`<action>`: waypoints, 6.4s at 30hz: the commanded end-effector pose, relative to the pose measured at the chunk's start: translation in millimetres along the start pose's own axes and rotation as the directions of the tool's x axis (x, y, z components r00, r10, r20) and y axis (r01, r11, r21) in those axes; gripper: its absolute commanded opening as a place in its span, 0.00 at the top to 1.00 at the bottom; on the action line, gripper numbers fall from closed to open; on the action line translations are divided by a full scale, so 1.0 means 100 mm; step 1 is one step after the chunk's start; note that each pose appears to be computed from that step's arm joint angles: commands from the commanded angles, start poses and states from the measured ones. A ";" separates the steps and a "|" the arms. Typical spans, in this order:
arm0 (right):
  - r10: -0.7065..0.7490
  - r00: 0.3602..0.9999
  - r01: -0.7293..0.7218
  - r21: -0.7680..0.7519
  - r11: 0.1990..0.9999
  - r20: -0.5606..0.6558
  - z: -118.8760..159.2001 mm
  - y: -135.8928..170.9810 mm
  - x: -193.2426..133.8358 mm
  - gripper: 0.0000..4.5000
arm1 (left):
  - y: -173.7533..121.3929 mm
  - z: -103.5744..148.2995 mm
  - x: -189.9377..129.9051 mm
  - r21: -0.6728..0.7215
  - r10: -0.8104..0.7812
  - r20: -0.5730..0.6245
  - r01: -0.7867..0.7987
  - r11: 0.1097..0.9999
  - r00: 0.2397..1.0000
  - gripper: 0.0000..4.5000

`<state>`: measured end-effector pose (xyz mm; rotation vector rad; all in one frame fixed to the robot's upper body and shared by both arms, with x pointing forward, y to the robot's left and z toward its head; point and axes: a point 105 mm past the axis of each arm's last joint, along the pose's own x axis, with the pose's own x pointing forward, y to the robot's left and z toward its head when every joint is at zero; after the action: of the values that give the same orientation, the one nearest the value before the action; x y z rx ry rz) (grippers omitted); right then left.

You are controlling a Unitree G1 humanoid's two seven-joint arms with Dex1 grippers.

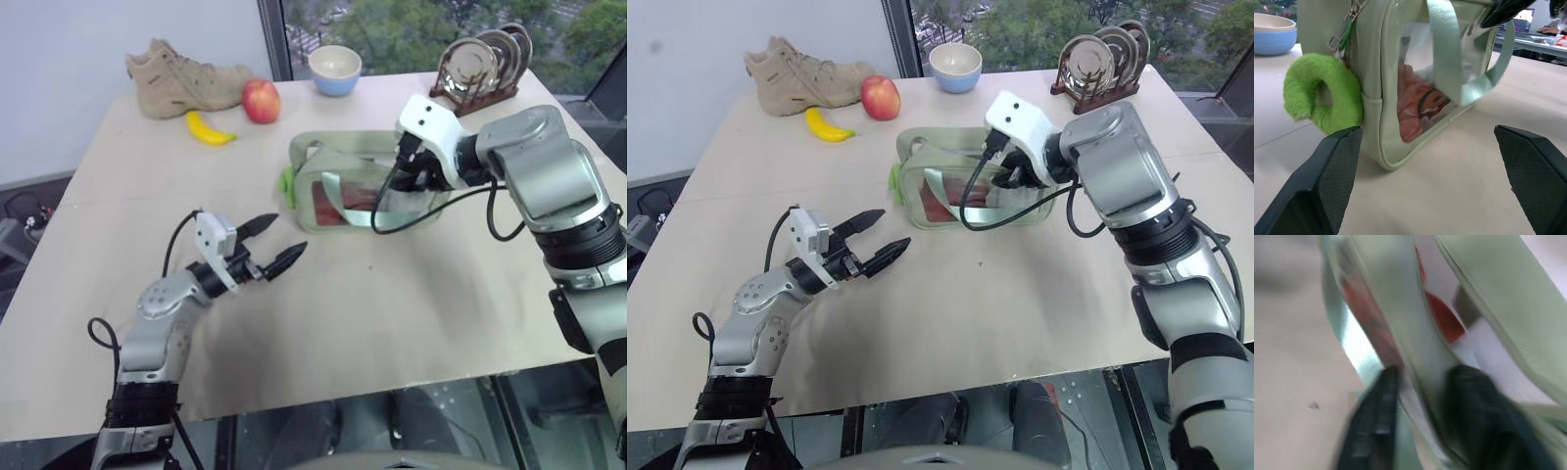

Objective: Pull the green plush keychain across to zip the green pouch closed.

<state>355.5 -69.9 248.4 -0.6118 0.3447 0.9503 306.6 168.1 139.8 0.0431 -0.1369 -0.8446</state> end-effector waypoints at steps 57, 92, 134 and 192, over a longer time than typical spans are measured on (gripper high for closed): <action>0.085 0.960 0.038 -0.427 0.903 0.266 0.06 0.02 0.00 0.98 | 0.69 0.16 0.38 0.395 0.300 -0.028 -0.265 0.880 0.953 0.00; 0.080 0.958 0.040 -0.403 0.914 0.277 0.05 -0.01 0.08 1.00 | 0.36 1.16 0.88 0.927 -0.053 0.167 -0.139 0.347 0.984 0.99; 0.108 0.961 0.009 -0.418 0.908 0.255 0.06 0.09 0.01 1.00 | 0.41 0.32 0.42 0.060 0.016 0.022 -0.017 0.998 1.000 0.39; 0.331 0.824 -0.507 0.336 0.794 0.461 0.45 0.23 0.52 0.49 | 0.13 0.31 0.33 0.165 -0.030 0.065 0.019 0.986 0.997 1.00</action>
<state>373.3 -0.5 223.5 0.0252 0.3763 1.2899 337.2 152.5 160.9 0.1495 -0.2151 -0.8613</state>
